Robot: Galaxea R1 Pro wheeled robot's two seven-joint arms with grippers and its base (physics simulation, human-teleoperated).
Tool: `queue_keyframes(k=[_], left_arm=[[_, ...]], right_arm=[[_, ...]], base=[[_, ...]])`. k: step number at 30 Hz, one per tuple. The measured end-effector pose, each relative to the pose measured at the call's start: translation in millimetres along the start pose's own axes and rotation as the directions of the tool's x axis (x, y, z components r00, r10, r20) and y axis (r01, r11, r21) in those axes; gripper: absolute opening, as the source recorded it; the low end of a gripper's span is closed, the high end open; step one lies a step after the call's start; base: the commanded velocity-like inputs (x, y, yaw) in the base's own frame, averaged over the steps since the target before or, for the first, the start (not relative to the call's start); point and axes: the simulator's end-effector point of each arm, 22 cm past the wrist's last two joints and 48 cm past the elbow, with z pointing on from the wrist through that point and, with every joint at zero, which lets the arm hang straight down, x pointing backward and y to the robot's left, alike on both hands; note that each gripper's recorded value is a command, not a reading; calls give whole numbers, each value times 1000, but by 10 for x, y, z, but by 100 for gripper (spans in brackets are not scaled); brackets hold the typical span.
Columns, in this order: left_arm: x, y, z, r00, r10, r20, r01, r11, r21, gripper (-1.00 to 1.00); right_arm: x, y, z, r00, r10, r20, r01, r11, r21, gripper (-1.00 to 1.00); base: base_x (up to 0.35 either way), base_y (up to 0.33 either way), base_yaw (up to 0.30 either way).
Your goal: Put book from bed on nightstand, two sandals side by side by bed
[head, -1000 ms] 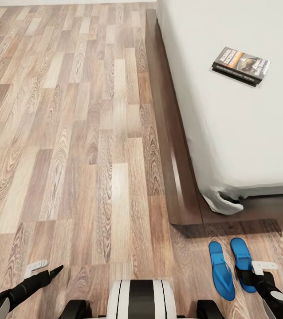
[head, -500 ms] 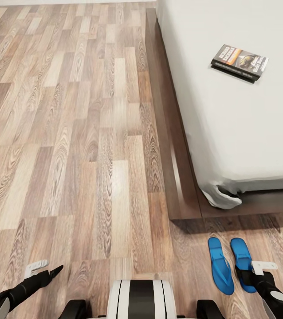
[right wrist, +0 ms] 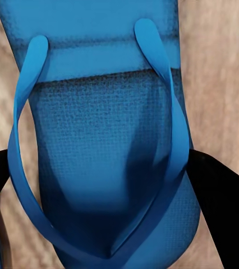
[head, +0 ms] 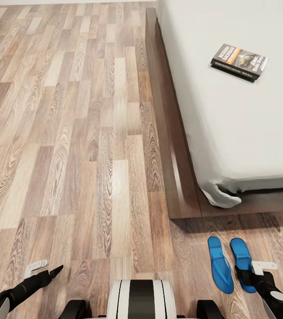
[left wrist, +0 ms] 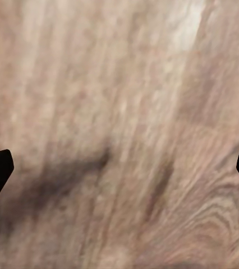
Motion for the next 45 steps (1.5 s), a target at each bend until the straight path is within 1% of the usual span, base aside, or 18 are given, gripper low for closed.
queue_keyframes(k=[20, 21, 45], left_arm=[[1, 0, 0, 1000, 0, 0, 0, 1000, 0, 100], [2, 1, -1, 1000, 0, 0, 0, 1000, 0, 100], [2, -2, 1, 1000, 1, -1, -1, 1000, 0, 100]], right_arm=[[-1, 6, 0, 1000, 2, 1, -2, 1000, -1, -100], [-1, 6, 0, 1000, 2, 1, -2, 1000, -1, 100], [-3, 6, 0, 1000, 7, 2, -7, 1000, 0, 100]], base=[[0, 0, 0], [0, 0, 0], [0, 0, 0]])
